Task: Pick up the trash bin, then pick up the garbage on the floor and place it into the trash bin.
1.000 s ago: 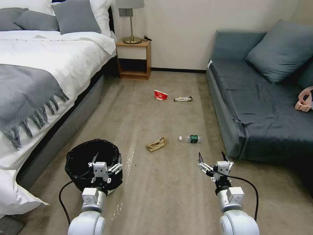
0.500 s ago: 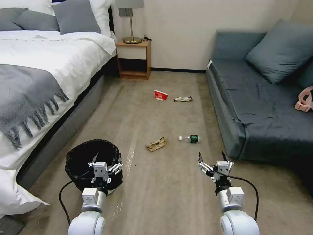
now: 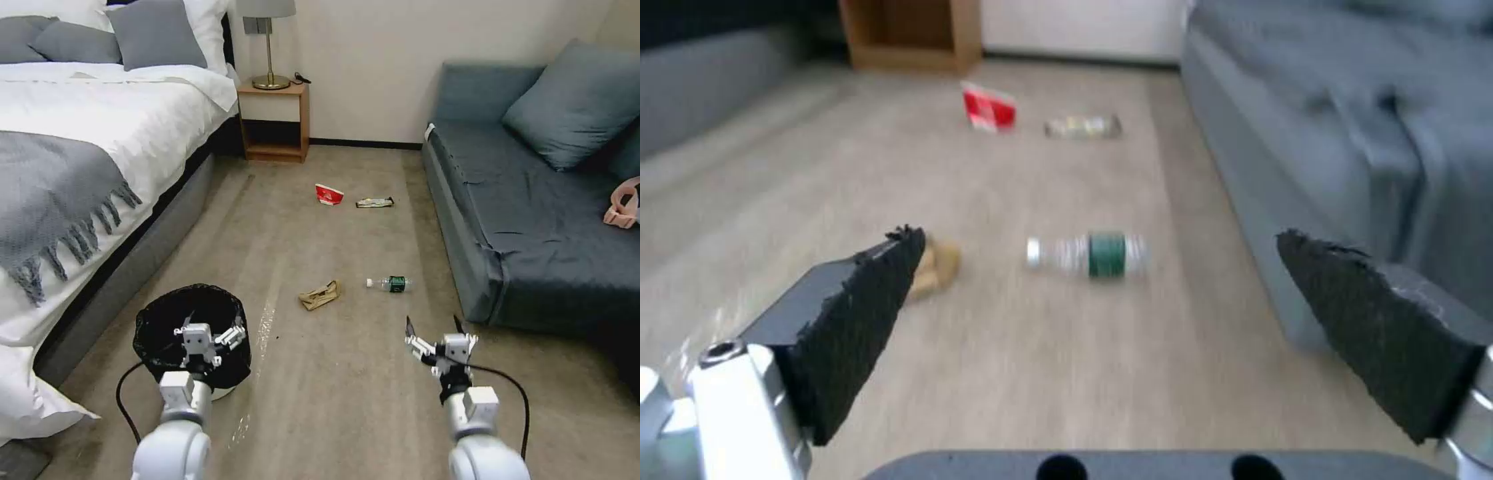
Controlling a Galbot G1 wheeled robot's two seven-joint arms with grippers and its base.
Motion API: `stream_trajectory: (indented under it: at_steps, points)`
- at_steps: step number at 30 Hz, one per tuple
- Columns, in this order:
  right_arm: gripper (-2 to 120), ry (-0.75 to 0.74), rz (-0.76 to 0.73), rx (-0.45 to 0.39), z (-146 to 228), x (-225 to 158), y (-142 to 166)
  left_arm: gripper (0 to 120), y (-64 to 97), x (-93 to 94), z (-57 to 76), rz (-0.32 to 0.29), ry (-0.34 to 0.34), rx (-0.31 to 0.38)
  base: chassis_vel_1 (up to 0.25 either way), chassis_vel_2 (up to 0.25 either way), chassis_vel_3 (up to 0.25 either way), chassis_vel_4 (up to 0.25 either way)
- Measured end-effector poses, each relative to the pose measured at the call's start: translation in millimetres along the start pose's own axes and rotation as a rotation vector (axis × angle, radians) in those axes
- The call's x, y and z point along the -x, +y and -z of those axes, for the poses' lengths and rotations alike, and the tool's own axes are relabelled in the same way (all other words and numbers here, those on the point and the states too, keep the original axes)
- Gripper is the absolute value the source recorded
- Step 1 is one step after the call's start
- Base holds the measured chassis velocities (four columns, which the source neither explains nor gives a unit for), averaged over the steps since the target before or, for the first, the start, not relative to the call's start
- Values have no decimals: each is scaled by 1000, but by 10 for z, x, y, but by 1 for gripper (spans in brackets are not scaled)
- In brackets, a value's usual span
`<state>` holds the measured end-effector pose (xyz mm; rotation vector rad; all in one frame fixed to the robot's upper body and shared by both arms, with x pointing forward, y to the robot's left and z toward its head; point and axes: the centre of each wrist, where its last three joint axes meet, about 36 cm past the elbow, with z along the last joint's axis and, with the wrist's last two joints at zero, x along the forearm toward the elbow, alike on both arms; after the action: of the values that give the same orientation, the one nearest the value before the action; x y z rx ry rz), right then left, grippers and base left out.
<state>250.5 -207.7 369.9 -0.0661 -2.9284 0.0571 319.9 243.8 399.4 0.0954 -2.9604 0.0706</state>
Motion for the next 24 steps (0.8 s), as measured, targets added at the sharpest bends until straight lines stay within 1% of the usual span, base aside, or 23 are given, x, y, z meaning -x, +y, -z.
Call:
stream_trajectory:
  at_steps: [1, 2, 3, 4, 5, 6, 8, 11, 13, 14, 17, 24]
  points:
    - [100, 52, -20, 11, 6, -171, 67, 100, 20, 33, 95, 10, 33, -24, 0, 0, 0, 0]
    - [100, 52, -20, 11, 6, -171, 67, 100, 20, 33, 95, 10, 33, -24, 0, 0, 0, 0]
    - [100, 69, -27, 15, 10, -226, 88, 100, 27, 45, 133, 12, 44, -33, 0, 0, 0, 0]
    - [100, 121, -48, 26, 34, -395, 154, 100, 43, 74, 235, 16, 78, -54, 0, 0, 0, 0]
    - [100, 161, -65, 33, 56, -520, 197, 100, 54, 93, 303, 19, 103, -66, 0, 0, 0, 0]
    - [100, 161, -65, 33, 56, -520, 197, 100, 54, 93, 303, 19, 103, -66, 0, 0, 0, 0]
    - [100, 230, -97, 45, 111, -730, 268, 100, 91, 128, 373, -2, 108, -72, 0, 0, 0, 0]
    - [100, 251, -106, 46, 134, -791, 284, 100, 125, 166, 402, -13, 100, -75, 0, 0, 0, 0]
    - [100, 253, -107, 46, 135, -798, 286, 100, 176, 210, 435, -6, 90, -73, 0, 0, 0, 0]
    - [100, 253, -107, 46, 135, -798, 286, 100, 176, 210, 435, -6, 90, -73, 0, 0, 0, 0]
    - [100, 253, -108, 42, 134, -800, 286, 100, 247, 236, 469, 1, 81, -64, 0, 0, 0, 0]
    - [100, 189, -72, -7, 57, -754, 271, 100, 326, 222, 422, 11, 83, -56, 0, 0, 0, 0]
